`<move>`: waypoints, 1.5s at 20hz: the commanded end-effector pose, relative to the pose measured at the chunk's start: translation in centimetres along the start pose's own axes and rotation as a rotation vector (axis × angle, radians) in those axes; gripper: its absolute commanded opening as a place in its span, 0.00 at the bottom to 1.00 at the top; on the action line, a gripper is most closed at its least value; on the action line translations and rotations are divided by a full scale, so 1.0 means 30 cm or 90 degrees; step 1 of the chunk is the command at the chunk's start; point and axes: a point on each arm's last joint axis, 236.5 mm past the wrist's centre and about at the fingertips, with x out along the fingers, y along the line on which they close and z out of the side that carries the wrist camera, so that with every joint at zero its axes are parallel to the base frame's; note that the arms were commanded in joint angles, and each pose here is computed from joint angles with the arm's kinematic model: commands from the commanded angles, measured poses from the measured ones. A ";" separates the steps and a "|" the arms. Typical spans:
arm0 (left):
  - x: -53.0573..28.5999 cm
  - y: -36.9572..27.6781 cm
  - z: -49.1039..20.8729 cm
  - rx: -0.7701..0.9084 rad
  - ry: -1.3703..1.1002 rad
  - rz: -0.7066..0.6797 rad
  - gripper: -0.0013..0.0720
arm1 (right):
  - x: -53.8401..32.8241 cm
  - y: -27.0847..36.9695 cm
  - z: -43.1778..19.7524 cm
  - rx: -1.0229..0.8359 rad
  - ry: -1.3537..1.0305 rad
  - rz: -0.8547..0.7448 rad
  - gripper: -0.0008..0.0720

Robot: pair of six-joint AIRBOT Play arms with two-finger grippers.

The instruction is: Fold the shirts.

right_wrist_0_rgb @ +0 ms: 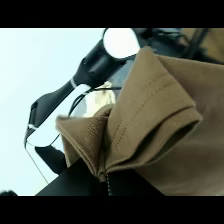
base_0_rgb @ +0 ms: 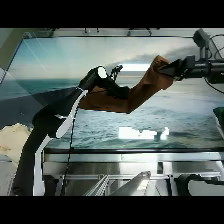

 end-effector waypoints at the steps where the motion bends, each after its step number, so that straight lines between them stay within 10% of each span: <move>1: -0.290 -0.278 0.067 0.031 -0.045 -0.218 0.03 | 0.160 0.043 -0.001 -0.014 0.008 0.002 0.05; 4: -0.804 -0.426 0.100 0.098 -0.141 -0.357 0.03 | 0.362 -0.017 0.043 -0.023 -0.038 -0.054 0.05; 11: -1.378 -0.279 0.008 0.121 -0.333 -0.325 0.04 | 1.116 -0.322 -0.176 -0.019 -0.015 -0.158 0.05; 13: -1.395 -0.223 -0.020 0.096 -0.345 -0.317 0.04 | 1.220 -0.337 -0.227 -0.025 0.018 -0.130 0.64; 14: -1.391 -0.202 -0.034 0.083 -0.346 -0.317 0.04 | 1.229 -0.319 -0.221 -0.014 0.024 -0.116 0.66; 16: -1.367 -0.176 -0.067 0.066 -0.336 -0.321 0.04 | 1.175 -0.253 -0.189 -0.012 0.045 -0.078 0.27; 18: -1.337 -0.166 -0.096 0.065 -0.324 -0.326 0.04 | 1.053 -0.200 -0.133 -0.007 0.071 -0.049 0.09; 27: -1.204 -0.106 -0.188 0.018 -0.256 -0.363 0.03 | 0.193 -0.495 -0.109 0.094 0.176 -0.446 0.08; 29: -1.175 -0.090 -0.192 0.005 -0.254 -0.364 0.03 | 0.124 -0.590 -0.111 0.123 0.154 -0.487 0.98; 30: -1.166 -0.081 -0.190 -0.002 -0.257 -0.363 0.03 | 0.118 -0.638 -0.109 0.136 0.145 -0.493 0.98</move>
